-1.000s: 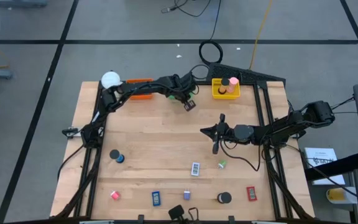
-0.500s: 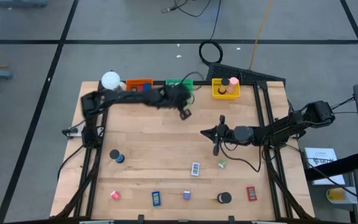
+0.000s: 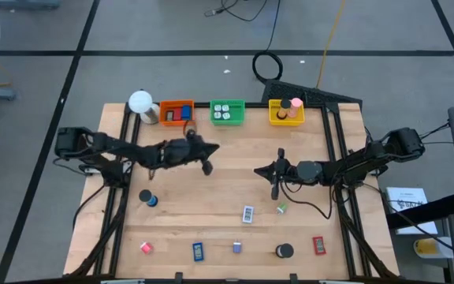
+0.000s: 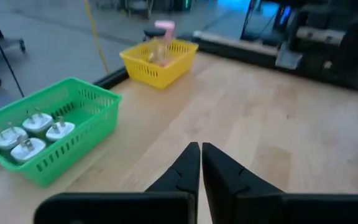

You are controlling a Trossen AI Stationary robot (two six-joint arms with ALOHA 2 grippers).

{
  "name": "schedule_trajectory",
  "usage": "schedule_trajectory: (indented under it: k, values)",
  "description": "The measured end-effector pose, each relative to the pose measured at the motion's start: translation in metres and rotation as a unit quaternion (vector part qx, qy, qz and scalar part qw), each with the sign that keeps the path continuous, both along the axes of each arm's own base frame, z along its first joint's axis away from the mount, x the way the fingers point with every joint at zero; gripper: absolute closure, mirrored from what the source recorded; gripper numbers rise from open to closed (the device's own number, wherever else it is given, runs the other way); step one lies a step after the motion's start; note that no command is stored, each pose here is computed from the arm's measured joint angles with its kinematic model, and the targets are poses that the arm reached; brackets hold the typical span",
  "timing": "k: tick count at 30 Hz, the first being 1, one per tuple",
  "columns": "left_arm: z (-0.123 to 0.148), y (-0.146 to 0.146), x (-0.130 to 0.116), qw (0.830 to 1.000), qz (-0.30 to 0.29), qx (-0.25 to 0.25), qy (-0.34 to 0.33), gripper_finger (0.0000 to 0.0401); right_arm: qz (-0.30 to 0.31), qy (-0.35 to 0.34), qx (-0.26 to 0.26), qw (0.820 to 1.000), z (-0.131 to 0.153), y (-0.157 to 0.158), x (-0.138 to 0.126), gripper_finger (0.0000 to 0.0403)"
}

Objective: Pick & Place Office items
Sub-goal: Put the white digital clock into the orange basket

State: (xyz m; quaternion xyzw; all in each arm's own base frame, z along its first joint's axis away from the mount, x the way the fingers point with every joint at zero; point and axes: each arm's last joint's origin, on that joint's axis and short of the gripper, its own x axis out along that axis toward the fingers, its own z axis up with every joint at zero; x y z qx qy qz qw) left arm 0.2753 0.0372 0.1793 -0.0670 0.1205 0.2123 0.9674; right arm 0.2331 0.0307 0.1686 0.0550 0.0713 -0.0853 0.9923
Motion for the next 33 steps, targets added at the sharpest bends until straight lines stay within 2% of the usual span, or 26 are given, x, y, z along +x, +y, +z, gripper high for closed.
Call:
schedule_trajectory:
  k: [4,8,12,16,21,27,33]
  values:
    - [-0.019,-0.006,-0.026,0.998,0.002,0.006,-0.059,0.038,0.038,0.006,0.002,0.999,-0.001,0.002,0.0,0.0399]
    - [-0.032,-0.008,-0.05,0.995,0.004,-0.002,-0.1,0.038,0.027,0.013,0.037,0.999,-0.003,0.002,0.0,0.0399]
    - [-0.038,-0.009,-0.06,0.995,0.001,-0.003,-0.103,0.038,-0.016,0.04,0.068,0.997,-0.006,0.001,0.002,0.0399]
    - [-0.04,-0.009,-0.06,0.996,-0.002,0.003,-0.092,0.038,-0.05,0.108,0.085,0.989,-0.002,0.001,0.011,0.0399]
    - [-0.04,-0.009,-0.06,0.996,-0.002,0.004,-0.088,0.038,-0.081,0.209,0.102,0.969,0.013,0.004,0.021,0.0399]
    - [-0.041,-0.009,-0.06,0.996,-0.002,0.004,-0.087,0.038,-0.143,0.268,0.13,0.944,0.028,0.011,0.02,0.0399]
    - [-0.041,-0.009,-0.06,0.996,-0.002,0.004,-0.087,0.038,-0.208,0.335,0.186,0.9,0.041,0.021,0.009,0.0399]
